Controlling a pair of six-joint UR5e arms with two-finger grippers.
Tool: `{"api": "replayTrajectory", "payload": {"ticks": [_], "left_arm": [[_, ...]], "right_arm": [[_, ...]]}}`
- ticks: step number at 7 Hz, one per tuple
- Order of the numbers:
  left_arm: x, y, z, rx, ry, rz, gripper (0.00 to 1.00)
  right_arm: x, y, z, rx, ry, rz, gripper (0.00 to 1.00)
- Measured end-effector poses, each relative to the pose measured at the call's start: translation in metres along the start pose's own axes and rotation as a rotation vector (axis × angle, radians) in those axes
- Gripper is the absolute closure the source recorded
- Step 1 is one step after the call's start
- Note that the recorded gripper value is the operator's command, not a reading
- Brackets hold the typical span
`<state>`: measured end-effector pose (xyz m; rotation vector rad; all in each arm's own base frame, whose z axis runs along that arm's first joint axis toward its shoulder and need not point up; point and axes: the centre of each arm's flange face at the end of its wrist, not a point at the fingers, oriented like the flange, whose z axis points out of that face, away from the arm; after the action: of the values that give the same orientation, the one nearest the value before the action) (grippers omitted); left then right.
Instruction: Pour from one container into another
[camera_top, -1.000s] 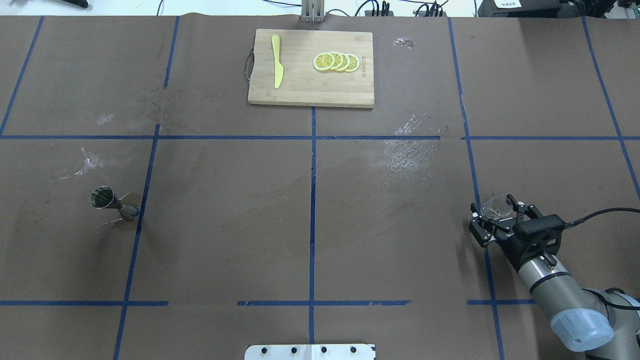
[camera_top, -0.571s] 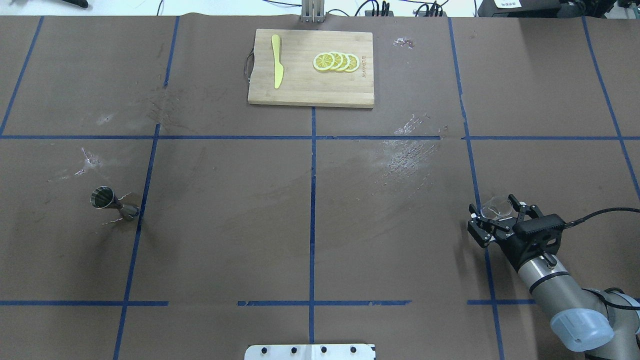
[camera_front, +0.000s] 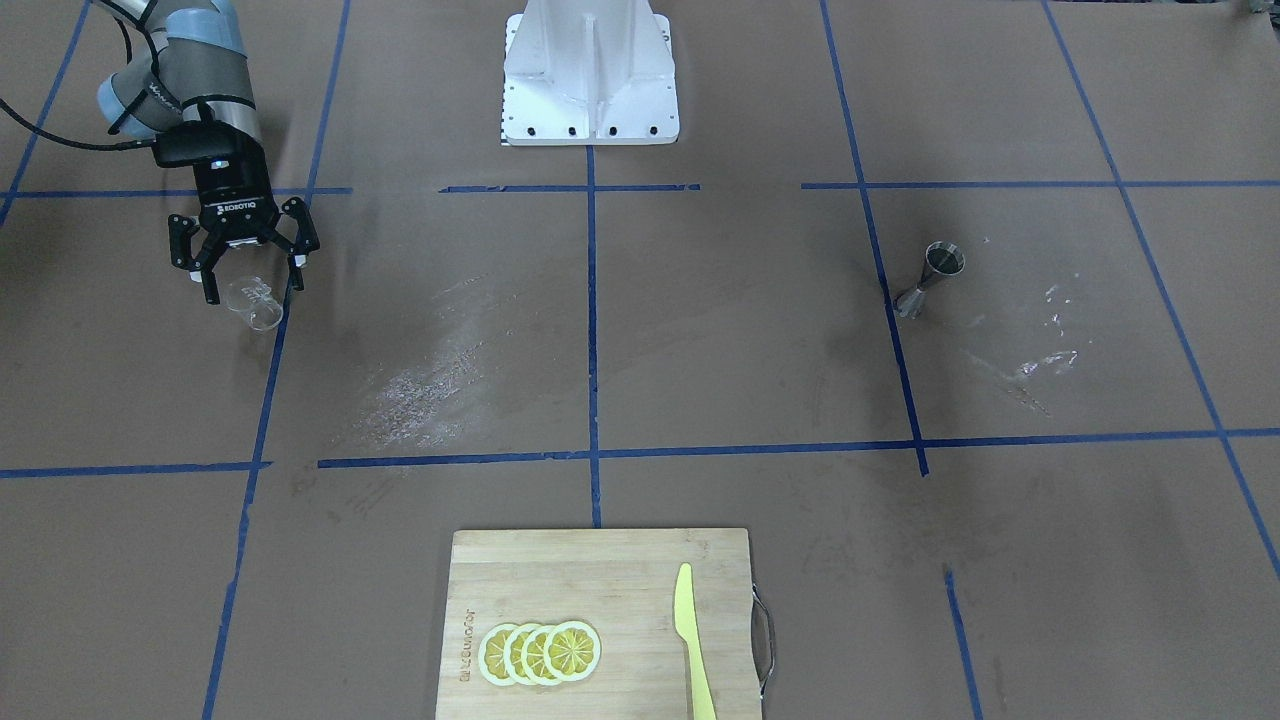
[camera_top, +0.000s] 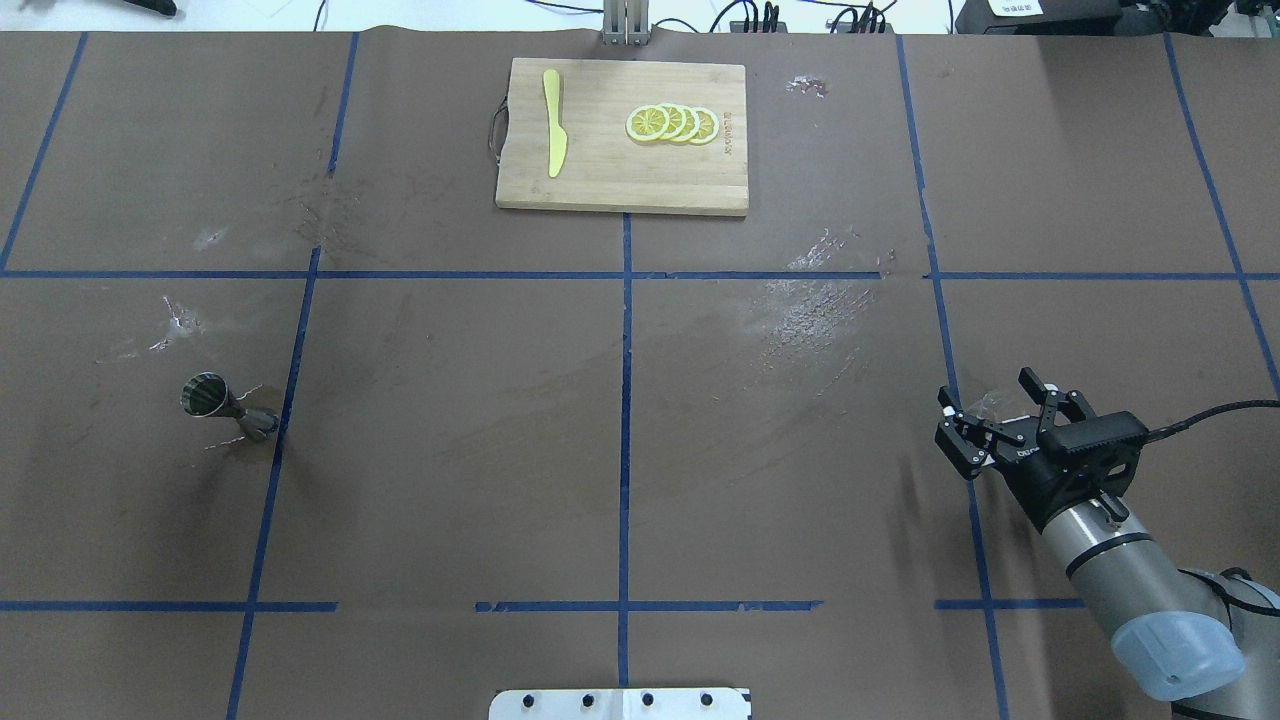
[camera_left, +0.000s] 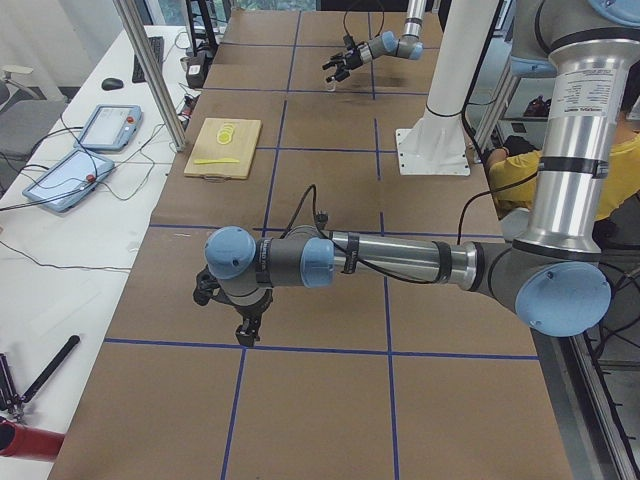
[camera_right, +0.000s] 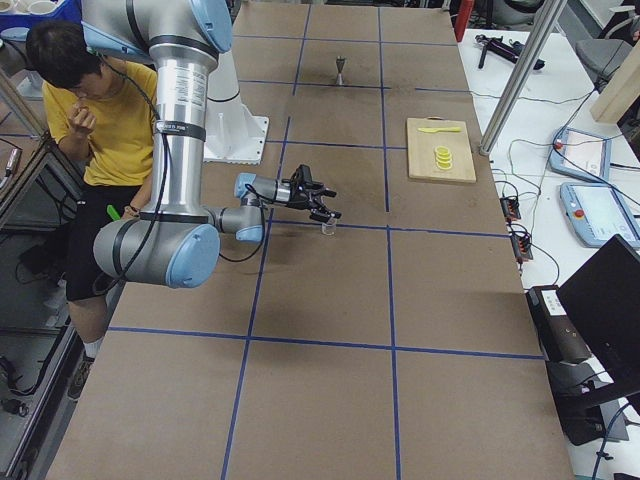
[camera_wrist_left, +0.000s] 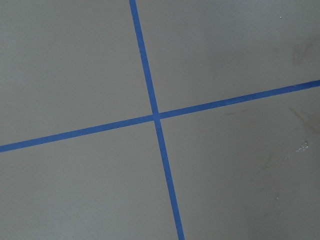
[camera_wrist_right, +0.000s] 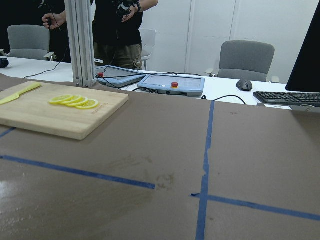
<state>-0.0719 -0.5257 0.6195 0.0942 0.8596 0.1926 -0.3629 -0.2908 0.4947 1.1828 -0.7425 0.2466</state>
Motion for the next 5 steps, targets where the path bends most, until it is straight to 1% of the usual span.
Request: {"api": "replayTrajectory", "payload": {"ticks": [1, 2, 3, 5], "left_arm": [[0.0, 0.0, 0.0, 0.0, 0.0, 0.0, 0.0], [0.0, 0.0, 0.0, 0.0, 0.0, 0.0, 0.0], [0.0, 0.0, 0.0, 0.0, -0.001, 0.0, 0.0], [-0.001, 0.0, 0.0, -0.001, -0.003, -0.001, 0.0]], "right_arm": [[0.01, -0.018, 0.011, -0.03, -0.003, -0.004, 0.0], [0.027, -0.036, 0.028, -0.092, 0.0, -0.013, 0.0], [0.051, -0.056, 0.047, -0.179, 0.007, -0.024, 0.0], [0.126, -0.102, 0.074, -0.389, 0.007, -0.07, 0.0]]}}
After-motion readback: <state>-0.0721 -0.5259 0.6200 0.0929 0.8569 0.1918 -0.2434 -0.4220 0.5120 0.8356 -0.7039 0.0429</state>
